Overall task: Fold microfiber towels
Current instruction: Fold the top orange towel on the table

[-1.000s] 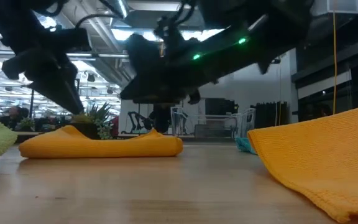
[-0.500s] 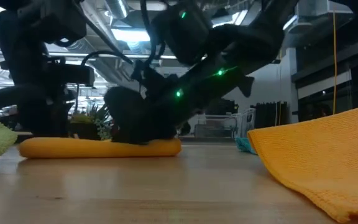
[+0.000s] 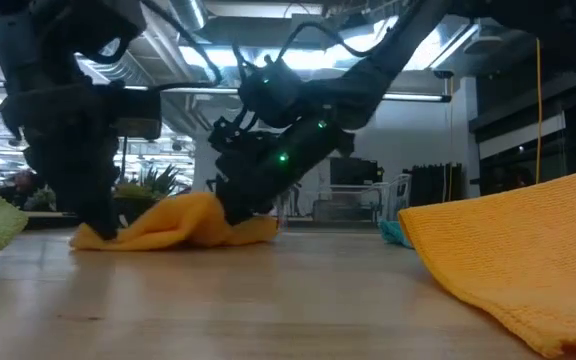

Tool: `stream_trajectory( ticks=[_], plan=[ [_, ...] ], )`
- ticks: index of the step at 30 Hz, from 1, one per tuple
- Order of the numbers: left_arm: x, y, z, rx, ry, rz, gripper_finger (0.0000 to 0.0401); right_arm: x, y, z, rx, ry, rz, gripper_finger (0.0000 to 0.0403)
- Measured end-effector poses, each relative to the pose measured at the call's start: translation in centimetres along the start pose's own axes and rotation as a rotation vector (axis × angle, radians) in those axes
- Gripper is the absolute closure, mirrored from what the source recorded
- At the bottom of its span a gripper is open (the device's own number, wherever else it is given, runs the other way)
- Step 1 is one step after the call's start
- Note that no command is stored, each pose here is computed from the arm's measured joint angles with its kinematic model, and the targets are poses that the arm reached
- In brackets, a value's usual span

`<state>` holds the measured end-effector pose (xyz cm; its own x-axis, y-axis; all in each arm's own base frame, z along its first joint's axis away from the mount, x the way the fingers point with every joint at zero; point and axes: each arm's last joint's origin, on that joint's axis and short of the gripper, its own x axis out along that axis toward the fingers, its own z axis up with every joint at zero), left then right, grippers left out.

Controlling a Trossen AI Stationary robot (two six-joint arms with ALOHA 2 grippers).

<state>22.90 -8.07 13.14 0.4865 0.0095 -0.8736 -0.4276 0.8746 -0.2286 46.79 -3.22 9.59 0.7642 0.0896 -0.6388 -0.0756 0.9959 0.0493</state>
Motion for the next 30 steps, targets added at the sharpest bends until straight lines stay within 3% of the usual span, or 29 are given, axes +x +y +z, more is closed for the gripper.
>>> stream_trajectory(
  ticks=[5, 10, 16, 22, 25, 30],
  plan=[
    [0.4, -0.9, 0.3, 0.007, -0.038, -0.080, 0.0244, -0.7, -1.5, 1.6, -0.069, 0.111, 0.034, 0.0244],
    [-0.2, -1.2, 0.3, 0.020, -0.049, -0.112, 0.0244, -2.0, -1.4, 4.3, -0.067, 0.211, 0.196, 0.0244],
    [-1.1, -1.2, 0.5, 0.063, -0.077, -0.122, 0.0244, -3.2, 0.5, 5.9, -0.076, 0.323, 0.251, 0.0244],
    [-2.0, -1.3, 0.8, 0.115, -0.111, -0.143, 0.0244, -4.2, 2.7, 5.5, -0.081, 0.475, 0.302, 0.0244],
    [-2.4, -1.3, 1.0, 0.133, -0.130, -0.157, 0.0244, -5.0, 3.7, 5.5, -0.094, 0.522, 0.296, 0.0244],
    [-2.8, -1.3, 1.1, 0.185, -0.144, -0.165, 0.0244, -8.3, 4.9, 6.9, -0.149, 0.577, 0.174, 0.0244]
  ],
)
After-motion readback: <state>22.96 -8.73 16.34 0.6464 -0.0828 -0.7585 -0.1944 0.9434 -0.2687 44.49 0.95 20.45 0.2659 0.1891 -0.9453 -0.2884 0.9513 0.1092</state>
